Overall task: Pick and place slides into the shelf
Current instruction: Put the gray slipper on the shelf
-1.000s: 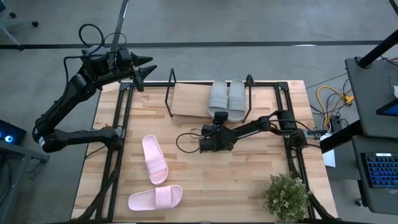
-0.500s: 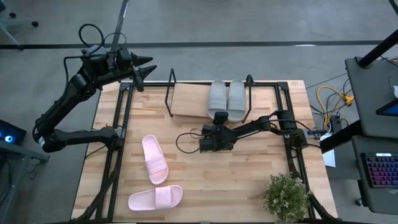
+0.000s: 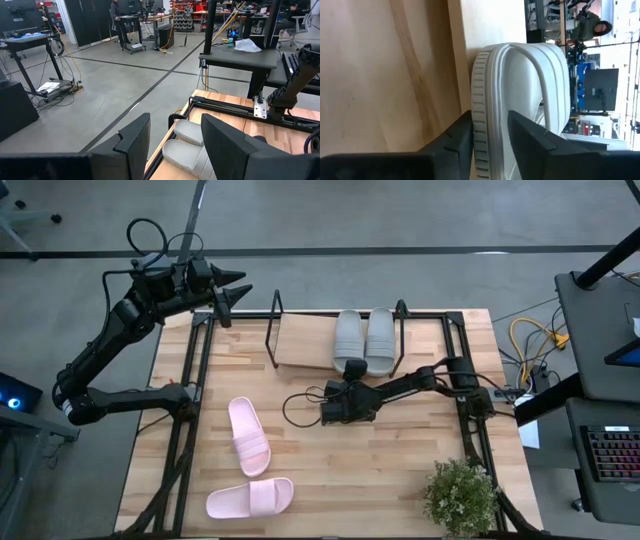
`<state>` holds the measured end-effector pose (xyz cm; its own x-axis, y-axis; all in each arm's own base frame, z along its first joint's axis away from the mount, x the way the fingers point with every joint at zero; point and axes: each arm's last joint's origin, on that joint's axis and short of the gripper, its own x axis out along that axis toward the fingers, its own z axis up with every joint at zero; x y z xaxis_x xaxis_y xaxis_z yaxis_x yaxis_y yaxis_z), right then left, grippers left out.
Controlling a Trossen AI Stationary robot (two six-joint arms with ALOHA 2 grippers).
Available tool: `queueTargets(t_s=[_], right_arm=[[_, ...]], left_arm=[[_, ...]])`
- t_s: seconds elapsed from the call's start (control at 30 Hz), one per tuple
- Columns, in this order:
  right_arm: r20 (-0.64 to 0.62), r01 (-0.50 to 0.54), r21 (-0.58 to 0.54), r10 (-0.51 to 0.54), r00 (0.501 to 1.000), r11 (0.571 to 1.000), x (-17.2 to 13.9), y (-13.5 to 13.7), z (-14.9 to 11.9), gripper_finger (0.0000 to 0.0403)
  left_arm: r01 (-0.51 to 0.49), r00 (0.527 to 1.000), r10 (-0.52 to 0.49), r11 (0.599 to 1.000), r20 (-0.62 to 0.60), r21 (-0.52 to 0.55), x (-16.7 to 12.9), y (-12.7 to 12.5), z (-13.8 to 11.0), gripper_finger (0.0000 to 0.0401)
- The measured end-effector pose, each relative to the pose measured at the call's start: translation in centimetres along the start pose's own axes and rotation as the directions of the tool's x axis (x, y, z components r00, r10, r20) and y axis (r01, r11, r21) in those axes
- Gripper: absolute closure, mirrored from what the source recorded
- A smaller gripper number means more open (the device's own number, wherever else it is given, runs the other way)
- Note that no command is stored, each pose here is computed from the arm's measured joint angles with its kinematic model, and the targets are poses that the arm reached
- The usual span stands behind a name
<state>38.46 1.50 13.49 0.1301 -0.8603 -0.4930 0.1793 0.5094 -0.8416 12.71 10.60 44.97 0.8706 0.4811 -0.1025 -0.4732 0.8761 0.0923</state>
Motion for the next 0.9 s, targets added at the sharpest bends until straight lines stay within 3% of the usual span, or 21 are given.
queueTargets(t_s=[0.9], right_arm=[[0.047, -0.113, 0.144, 0.107, 0.993, 0.983, -2.6, -3.1, 0.1, 0.0173]], left_arm=[[0.013, 0.999, -0.013, 1.000, -0.034, -0.007, 0.7, 0.1, -0.4, 0.0239]])
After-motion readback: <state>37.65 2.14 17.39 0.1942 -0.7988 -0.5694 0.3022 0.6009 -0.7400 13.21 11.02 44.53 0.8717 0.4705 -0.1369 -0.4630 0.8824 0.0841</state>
